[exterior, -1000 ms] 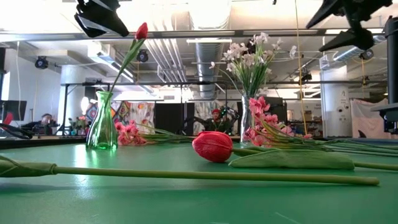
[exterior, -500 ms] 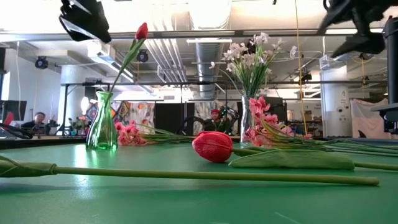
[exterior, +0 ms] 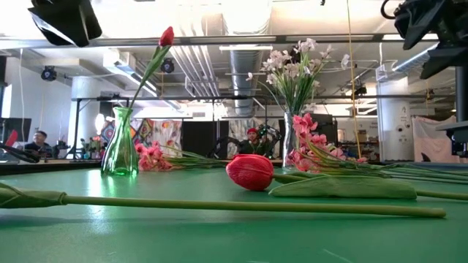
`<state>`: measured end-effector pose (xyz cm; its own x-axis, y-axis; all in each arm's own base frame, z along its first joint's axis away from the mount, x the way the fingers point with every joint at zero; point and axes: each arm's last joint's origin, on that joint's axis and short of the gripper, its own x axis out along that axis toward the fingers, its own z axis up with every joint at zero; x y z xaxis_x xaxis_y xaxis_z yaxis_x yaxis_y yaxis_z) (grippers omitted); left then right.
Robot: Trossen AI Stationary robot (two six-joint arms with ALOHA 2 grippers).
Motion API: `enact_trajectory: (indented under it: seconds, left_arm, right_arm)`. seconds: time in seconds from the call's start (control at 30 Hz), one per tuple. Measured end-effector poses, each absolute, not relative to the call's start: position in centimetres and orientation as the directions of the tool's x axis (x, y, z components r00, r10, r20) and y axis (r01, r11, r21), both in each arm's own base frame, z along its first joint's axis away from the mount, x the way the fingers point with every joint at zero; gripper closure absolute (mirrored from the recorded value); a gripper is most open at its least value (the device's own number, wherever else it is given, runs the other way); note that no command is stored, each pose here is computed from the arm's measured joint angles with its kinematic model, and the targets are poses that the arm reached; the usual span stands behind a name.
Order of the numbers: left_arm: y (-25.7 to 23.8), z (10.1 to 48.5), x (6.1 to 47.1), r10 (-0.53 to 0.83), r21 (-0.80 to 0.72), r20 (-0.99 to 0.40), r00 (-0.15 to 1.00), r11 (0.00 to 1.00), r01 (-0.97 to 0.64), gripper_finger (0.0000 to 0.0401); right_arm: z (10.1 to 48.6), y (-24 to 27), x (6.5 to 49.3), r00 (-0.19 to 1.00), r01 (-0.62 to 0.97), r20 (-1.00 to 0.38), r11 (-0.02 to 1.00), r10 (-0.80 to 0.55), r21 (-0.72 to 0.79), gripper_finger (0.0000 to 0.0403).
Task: Sort flowers into vase by color
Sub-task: Put the bottom pink flowers into the green vase
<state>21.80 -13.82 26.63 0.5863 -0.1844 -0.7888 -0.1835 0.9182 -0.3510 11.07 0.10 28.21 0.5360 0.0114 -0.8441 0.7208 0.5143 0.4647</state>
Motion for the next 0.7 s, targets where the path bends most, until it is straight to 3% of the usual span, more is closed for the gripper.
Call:
enact_trajectory:
  seconds: [0.33,0.7]
  left_arm:
    - [-15.1,26.6,21.0,-0.255,-0.403,-0.795,0.550,0.900,-0.165,0.0196]
    - [-16.6,26.5,19.6,-0.299,-0.438,-0.809,0.506,0.881,-0.179,0.0196]
  right_arm:
    - [26.2,3.3,14.3,0.369,0.649,-0.923,0.680,0.110,0.341,0.0074]
    - [24.3,8.9,19.5,0.508,0.346,-0.842,0.852,0.181,0.392,0.0076]
